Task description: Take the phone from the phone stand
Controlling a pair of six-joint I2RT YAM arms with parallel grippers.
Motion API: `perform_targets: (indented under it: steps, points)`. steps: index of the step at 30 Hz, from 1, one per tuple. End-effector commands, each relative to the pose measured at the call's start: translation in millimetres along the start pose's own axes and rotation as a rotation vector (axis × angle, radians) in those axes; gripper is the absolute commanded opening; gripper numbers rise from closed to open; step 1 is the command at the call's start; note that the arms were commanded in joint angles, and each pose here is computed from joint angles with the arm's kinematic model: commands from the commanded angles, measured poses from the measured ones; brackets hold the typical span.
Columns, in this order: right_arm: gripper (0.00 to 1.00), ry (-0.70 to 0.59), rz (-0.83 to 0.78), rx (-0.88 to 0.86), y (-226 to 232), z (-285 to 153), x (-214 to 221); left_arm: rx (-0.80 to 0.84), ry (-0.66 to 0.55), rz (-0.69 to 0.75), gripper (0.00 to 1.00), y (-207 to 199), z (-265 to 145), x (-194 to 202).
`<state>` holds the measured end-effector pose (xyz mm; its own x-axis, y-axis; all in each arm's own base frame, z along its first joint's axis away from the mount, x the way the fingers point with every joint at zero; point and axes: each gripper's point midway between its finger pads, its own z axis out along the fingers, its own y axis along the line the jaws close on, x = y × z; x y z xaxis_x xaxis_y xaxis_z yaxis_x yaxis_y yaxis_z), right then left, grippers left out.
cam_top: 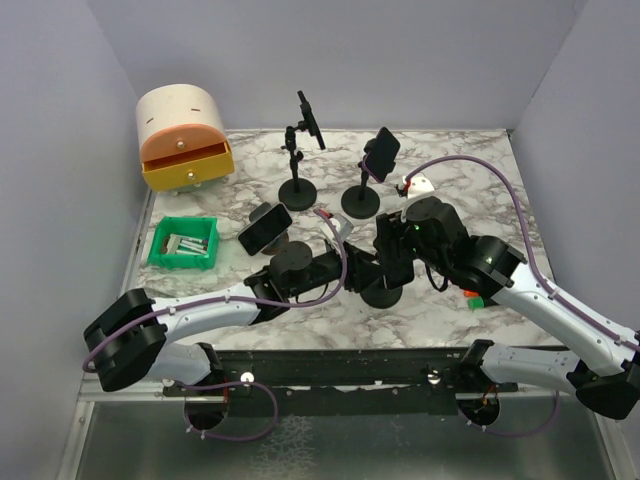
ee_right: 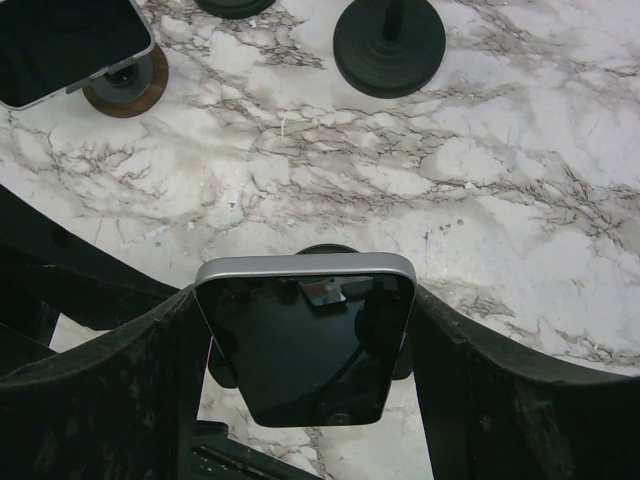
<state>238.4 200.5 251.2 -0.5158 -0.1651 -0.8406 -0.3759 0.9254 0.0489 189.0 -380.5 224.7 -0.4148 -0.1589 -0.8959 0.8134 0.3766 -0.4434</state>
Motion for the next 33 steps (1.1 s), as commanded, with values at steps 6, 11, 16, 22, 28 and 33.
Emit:
perform_targets:
  steps: [6,11,16,22,28,33]
  points:
    - [0.46,-0.001,0.042,-0.044,9,1,0,0.074,-0.040,-0.002,0.47,-16,11,-13]
    - [0.46,0.002,0.041,-0.044,8,1,2,0.083,-0.039,-0.010,0.39,-16,13,-11]
    - [0.45,0.004,0.042,-0.040,7,0,4,0.097,-0.034,-0.013,0.32,-18,14,-9]
    - [0.45,0.005,0.040,-0.031,4,-2,6,0.097,-0.042,-0.012,0.24,-18,11,-8]
    - [0.64,0.024,0.042,-0.047,6,0,14,0.094,-0.046,-0.008,0.14,-16,10,-8]
    - [0.92,0.026,0.062,-0.076,11,-2,16,0.089,-0.044,0.000,0.05,-14,10,-6]
